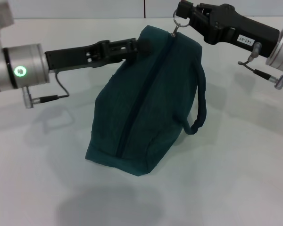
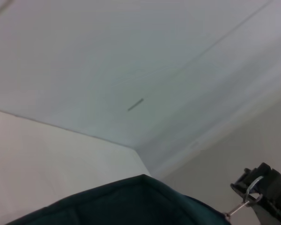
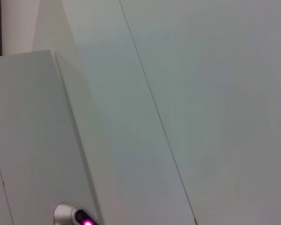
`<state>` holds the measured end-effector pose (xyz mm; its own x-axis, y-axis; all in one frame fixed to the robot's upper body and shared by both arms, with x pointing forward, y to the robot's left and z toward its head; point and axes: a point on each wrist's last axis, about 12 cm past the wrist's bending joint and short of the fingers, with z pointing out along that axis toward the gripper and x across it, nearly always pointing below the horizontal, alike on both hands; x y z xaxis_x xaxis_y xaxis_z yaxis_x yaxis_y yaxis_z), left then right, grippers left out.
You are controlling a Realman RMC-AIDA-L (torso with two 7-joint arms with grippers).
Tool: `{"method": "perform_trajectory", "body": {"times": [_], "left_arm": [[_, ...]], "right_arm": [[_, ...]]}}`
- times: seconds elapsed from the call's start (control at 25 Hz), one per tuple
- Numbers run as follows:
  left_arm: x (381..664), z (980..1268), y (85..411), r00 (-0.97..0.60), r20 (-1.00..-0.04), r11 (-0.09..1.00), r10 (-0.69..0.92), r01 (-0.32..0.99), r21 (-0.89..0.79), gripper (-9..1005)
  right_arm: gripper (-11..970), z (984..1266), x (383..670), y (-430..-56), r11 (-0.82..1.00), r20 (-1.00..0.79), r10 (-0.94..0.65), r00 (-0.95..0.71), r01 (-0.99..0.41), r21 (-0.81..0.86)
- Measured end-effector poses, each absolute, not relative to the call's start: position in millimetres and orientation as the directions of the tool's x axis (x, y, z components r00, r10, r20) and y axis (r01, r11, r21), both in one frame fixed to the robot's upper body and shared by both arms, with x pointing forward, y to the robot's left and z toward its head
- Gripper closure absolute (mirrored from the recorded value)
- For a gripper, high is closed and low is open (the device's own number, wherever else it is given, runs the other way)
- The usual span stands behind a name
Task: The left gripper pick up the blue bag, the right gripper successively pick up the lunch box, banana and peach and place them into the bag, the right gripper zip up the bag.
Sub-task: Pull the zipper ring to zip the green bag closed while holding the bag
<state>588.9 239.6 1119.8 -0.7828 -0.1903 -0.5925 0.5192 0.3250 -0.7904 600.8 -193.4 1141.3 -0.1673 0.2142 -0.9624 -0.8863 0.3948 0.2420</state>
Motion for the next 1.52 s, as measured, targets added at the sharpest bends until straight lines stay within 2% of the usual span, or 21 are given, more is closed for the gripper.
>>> {"method": "perform_trajectory", "body": {"times": [0.2, 0.68, 0.88, 1.08, 1.4, 1.52], "left_arm": [[594, 1125, 228, -0.795, -0.59, 0.317, -0.141, 0.528, -0.788, 104], [594, 1129, 228, -0.763, -0.638, 0.354, -0.102, 0.572, -0.74, 203], [594, 1130, 228, -0.758, -0.645, 0.353, -0.099, 0.579, -0.735, 395], [594, 1130, 225, -0.758, -0.647, 0.351, -0.08, 0.586, -0.73, 630], [595, 1131, 221, -0.738, -0.673, 0.347, -0.058, 0.617, -0.706, 799], [595, 1133, 219, -0.729, -0.683, 0.34, -0.051, 0.63, -0.698, 820]], "right_arm": [[922, 1140, 599, -194, 0.393, -0.961, 0.219, -0.168, -0.886, 0.244], [920, 1136, 595, -199, 0.398, -0.958, 0.232, -0.17, -0.882, 0.253], [919, 1136, 593, -201, 0.397, -0.955, 0.242, -0.17, -0.881, 0.257], [918, 1134, 591, -203, 0.398, -0.953, 0.247, -0.174, -0.878, 0.264], [916, 1133, 588, -208, 0.398, -0.947, 0.268, -0.177, -0.875, 0.276], [915, 1132, 586, -214, 0.407, -0.936, 0.293, -0.192, -0.861, 0.304]]}}
